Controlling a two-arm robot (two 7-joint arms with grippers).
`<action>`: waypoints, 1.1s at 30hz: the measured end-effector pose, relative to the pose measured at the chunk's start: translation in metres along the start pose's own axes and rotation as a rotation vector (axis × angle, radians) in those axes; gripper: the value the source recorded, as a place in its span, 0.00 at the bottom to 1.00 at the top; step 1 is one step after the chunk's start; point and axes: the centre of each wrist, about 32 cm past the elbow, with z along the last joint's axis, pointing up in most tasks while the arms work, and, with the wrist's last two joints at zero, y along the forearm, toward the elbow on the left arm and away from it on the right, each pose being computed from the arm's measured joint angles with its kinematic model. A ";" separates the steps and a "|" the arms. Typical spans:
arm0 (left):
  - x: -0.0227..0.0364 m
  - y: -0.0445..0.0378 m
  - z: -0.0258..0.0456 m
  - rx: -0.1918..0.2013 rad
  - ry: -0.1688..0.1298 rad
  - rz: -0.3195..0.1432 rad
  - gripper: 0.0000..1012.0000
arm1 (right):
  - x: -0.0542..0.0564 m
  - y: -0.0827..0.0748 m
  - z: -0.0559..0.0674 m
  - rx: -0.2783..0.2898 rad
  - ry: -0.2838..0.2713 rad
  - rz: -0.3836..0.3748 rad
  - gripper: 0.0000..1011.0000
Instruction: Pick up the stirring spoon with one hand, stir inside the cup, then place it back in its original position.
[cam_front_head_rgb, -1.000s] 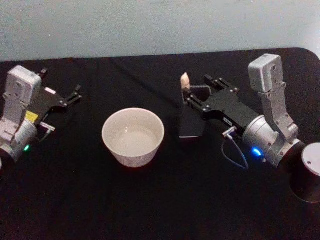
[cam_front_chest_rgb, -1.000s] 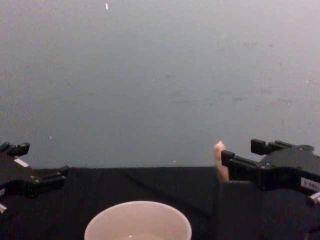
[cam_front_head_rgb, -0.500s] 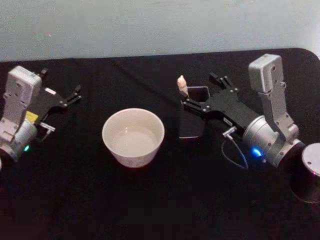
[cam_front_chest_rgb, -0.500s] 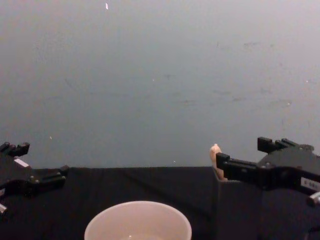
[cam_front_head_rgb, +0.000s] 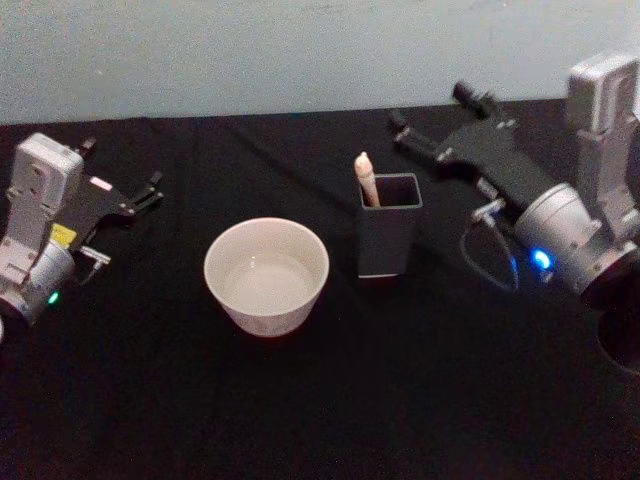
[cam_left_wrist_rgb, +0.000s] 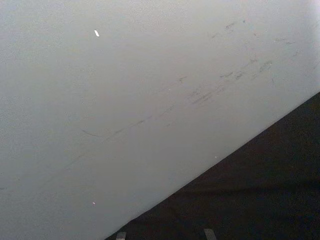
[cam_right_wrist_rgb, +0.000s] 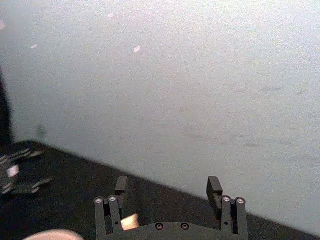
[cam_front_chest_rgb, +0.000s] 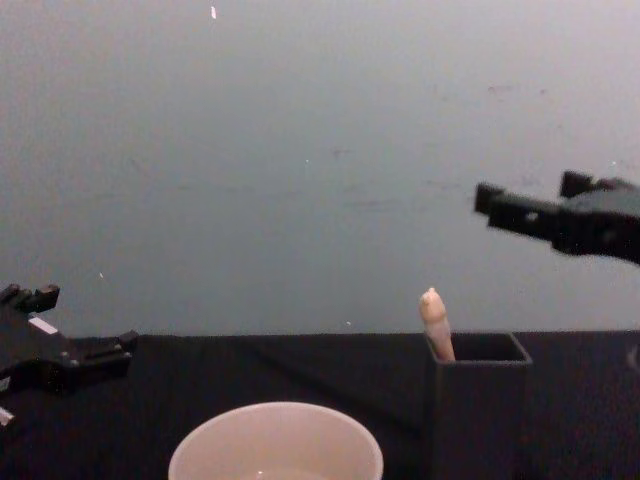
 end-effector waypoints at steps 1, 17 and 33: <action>0.0000 0.0000 0.0000 0.000 0.000 0.000 0.99 | 0.002 0.001 0.000 0.004 0.000 -0.016 0.99; 0.0000 0.0000 0.0000 0.000 0.000 0.000 0.99 | 0.025 0.006 -0.046 -0.174 -0.106 -0.206 0.99; 0.0000 0.0000 0.0000 0.000 0.000 0.000 0.99 | 0.023 0.005 -0.059 -0.239 -0.126 -0.201 0.99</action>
